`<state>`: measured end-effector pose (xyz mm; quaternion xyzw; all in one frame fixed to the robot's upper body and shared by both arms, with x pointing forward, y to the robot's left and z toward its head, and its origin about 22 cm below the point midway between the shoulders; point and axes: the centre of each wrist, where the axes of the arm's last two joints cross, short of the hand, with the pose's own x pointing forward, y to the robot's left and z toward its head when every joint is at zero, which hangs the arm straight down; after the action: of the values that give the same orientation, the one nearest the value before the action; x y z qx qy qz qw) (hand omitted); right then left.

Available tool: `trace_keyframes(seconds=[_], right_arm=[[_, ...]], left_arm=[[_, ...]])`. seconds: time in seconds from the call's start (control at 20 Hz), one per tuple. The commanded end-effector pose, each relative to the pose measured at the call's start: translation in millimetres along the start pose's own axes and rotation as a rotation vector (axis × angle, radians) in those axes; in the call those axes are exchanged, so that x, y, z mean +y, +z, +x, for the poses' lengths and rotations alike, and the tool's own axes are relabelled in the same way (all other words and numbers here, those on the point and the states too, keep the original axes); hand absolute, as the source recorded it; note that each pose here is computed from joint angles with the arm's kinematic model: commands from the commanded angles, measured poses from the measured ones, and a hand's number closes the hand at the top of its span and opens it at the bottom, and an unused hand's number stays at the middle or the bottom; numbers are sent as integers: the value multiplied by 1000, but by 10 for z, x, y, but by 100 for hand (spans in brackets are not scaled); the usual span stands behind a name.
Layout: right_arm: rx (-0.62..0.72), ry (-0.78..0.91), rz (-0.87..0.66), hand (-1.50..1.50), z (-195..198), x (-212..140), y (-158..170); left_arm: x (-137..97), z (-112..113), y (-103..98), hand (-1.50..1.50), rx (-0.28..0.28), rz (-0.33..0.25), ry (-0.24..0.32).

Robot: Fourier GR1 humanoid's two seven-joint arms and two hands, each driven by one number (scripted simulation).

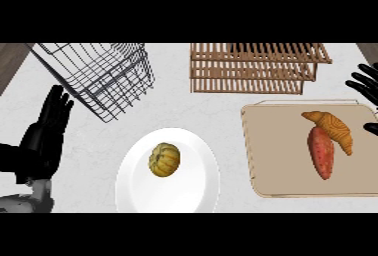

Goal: Pick the sweet potato from the tray and place it in the tiered shelf

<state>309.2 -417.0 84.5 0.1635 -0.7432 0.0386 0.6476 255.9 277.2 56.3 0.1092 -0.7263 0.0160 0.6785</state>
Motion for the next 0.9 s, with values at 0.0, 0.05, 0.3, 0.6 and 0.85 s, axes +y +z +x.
trace_keyframes(seconds=[0.0, 0.05, 0.3, 0.6, 0.85], right_arm=[[-13, 91, 148, -150, 405, -355, 132], [67, 157, 205, -150, 477, -311, 176], [193, 486, 408, -150, 1155, -100, -24], [285, 968, 472, -150, 1535, 411, -119], [366, 1119, 435, -150, 1224, 759, -157]], left_arm=[[72, 55, -16, 0, -5, -7, -13], [-3, -37, 68, 0, 25, -20, 5], [-95, 46, 37, 0, 11, 12, 1], [-52, 83, -14, 0, 38, -4, 3], [10, 91, -88, 0, 31, 9, -9]])
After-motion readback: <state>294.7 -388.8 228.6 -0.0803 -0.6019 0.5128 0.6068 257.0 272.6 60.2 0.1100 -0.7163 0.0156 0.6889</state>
